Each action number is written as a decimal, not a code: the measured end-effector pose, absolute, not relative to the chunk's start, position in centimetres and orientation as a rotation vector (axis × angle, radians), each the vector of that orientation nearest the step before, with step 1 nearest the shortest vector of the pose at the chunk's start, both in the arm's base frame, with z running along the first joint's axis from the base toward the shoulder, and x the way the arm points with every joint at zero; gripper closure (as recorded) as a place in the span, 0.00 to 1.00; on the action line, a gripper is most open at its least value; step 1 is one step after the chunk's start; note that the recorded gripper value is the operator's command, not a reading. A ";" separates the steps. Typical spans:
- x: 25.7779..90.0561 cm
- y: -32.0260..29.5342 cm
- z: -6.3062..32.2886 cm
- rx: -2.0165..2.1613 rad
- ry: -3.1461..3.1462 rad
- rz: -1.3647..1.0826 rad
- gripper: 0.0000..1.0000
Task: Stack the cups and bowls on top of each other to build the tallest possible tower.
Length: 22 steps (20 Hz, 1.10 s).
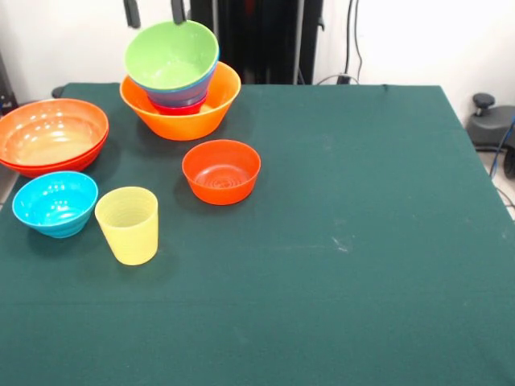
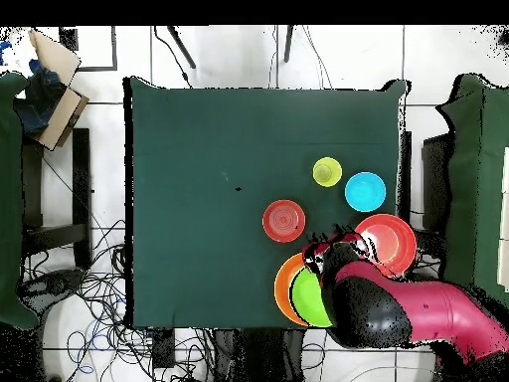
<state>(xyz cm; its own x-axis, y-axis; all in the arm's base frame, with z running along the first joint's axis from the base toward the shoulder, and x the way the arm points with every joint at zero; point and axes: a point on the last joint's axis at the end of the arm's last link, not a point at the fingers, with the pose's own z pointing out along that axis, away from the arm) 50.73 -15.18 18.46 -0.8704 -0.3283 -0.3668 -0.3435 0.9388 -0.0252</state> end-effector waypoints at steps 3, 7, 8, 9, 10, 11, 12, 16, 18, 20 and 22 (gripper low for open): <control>48.8 -15.9 15.4 -0.497 2.754 0.106 0.00; 46.0 -16.4 11.6 -0.509 2.786 0.178 0.00; 45.6 -16.4 11.1 -0.511 2.788 0.188 0.00; 45.2 -16.4 10.6 -0.512 2.790 0.197 0.00; 44.3 -16.4 9.5 -0.517 2.793 0.220 0.00; 44.1 -16.3 9.2 -0.517 2.793 0.226 0.00; 43.3 -16.2 8.3 -0.520 2.793 0.247 0.00; 41.5 -15.8 6.0 -0.521 2.786 0.301 0.00; 41.0 -15.6 5.5 -0.518 2.780 0.318 0.00; 40.7 -15.6 4.9 -0.502 2.763 0.338 0.00; 40.6 -15.7 4.9 -0.492 2.758 0.340 0.00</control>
